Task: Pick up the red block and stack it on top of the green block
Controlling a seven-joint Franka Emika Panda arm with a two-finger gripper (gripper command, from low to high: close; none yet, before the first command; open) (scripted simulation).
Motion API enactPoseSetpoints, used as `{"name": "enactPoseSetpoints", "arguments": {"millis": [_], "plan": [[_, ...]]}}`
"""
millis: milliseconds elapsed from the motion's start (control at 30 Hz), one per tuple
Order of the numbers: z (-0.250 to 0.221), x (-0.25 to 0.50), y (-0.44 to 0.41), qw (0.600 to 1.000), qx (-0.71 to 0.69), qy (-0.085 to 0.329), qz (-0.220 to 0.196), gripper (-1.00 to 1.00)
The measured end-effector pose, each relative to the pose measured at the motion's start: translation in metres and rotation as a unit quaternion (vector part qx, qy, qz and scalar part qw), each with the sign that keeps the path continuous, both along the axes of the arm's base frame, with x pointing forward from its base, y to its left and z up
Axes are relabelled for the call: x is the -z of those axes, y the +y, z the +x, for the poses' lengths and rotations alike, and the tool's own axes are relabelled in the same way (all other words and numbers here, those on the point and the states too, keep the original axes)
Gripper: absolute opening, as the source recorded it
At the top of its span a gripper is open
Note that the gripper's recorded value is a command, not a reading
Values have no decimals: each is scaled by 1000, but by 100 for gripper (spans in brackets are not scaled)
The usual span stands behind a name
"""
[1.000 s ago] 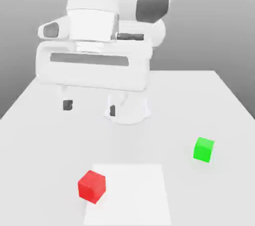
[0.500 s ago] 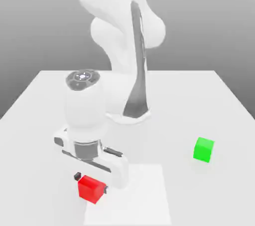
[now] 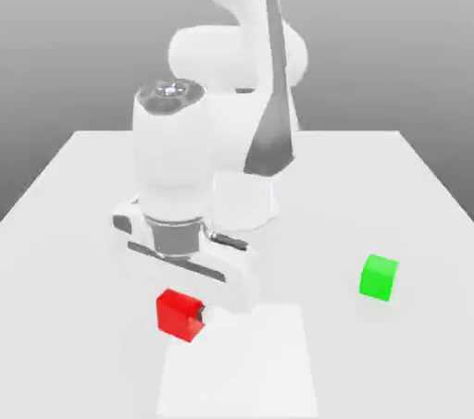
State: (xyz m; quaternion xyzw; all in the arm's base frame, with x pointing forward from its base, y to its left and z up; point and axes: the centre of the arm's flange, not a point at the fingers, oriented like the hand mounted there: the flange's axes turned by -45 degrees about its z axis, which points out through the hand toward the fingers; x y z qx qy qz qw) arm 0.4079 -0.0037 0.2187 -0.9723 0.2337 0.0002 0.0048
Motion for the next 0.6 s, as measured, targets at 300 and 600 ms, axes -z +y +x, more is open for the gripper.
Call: {"name": "enactPoseSetpoints", "arguments": {"millis": [300,600], "plan": [[-58,-18,143,1000,11,2,3,-100],[-155,-24,240,1000,15,0,-4,-100]]}}
